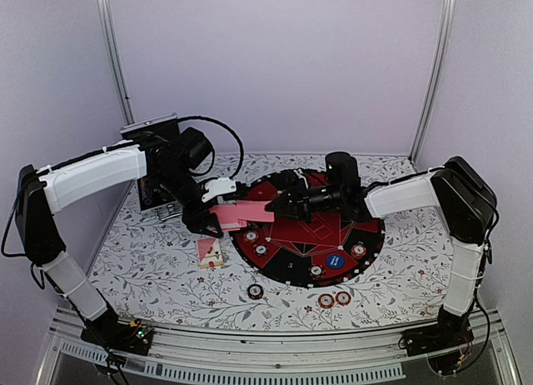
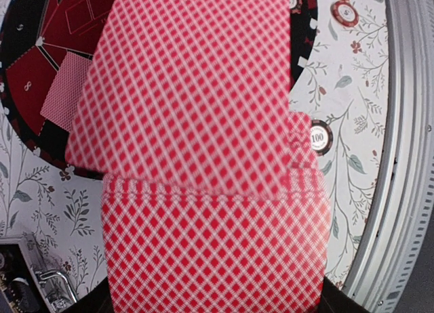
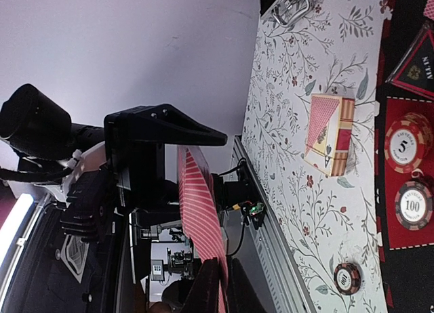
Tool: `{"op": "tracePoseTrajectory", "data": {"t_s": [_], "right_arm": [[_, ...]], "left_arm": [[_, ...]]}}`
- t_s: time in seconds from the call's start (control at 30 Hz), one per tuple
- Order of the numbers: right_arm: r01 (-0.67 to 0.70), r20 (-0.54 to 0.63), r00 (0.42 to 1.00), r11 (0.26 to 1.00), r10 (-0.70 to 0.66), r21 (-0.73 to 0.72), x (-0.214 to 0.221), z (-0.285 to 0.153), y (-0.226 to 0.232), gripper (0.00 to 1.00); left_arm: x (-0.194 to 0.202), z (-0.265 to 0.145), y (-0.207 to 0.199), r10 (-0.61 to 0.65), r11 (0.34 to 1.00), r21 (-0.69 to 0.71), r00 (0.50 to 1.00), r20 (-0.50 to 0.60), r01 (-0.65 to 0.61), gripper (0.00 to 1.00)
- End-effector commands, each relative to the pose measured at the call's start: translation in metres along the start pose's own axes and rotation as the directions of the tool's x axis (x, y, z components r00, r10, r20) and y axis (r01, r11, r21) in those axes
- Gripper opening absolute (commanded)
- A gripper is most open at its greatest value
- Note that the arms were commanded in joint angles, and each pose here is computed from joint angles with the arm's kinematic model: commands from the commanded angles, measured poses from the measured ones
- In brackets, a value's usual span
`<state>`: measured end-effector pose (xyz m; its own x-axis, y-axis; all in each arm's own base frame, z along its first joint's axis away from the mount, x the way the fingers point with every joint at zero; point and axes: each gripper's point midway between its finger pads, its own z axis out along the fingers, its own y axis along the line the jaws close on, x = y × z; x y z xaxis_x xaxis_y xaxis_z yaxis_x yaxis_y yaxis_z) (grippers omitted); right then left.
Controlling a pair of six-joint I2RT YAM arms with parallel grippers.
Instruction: Distribute texas hold em gaming equipment
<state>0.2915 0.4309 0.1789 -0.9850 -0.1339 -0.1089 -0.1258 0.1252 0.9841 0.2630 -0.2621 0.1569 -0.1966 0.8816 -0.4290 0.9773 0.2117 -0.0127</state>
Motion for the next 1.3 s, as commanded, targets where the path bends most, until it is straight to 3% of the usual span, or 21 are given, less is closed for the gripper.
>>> {"op": "tracePoseTrajectory", "data": {"t_s": [0.0, 0.3, 0.53, 0.77, 1.27], "right_arm": [[0.017, 0.019, 1.000, 1.000, -0.017, 0.004, 0.000, -0.027, 0.006, 0.08], [-0.017, 0.053, 0.998, 0.999, 0.015, 0.043, 0.003, -0.062, -0.011, 0.08], [-0.081, 0.126, 0.990, 0.980, 0.059, 0.180, -0.001, -0.108, -0.055, 0.07], [-0.127, 0.156, 0.985, 0.937, 0.079, 0.326, 0.007, -0.132, -0.105, 0.03], [-0.157, 0.200, 0.978, 0.830, 0.056, 0.536, 0.007, -0.163, -0.156, 0.01]], "left_arm": [[-0.012, -0.008, 0.003, 0.005, 1.000, -0.013, 0.999, 0.047, -0.005, 0.00], [-0.012, -0.009, 0.003, 0.003, 1.000, -0.011, 0.999, 0.048, -0.002, 0.00], [-0.012, -0.010, 0.002, 0.004, 1.000, -0.010, 0.999, 0.050, -0.004, 0.00], [-0.014, -0.011, 0.003, 0.007, 1.000, -0.015, 0.998, 0.055, -0.007, 0.00], [-0.016, -0.011, 0.003, 0.006, 1.000, -0.011, 0.998, 0.055, -0.005, 0.00]]}}
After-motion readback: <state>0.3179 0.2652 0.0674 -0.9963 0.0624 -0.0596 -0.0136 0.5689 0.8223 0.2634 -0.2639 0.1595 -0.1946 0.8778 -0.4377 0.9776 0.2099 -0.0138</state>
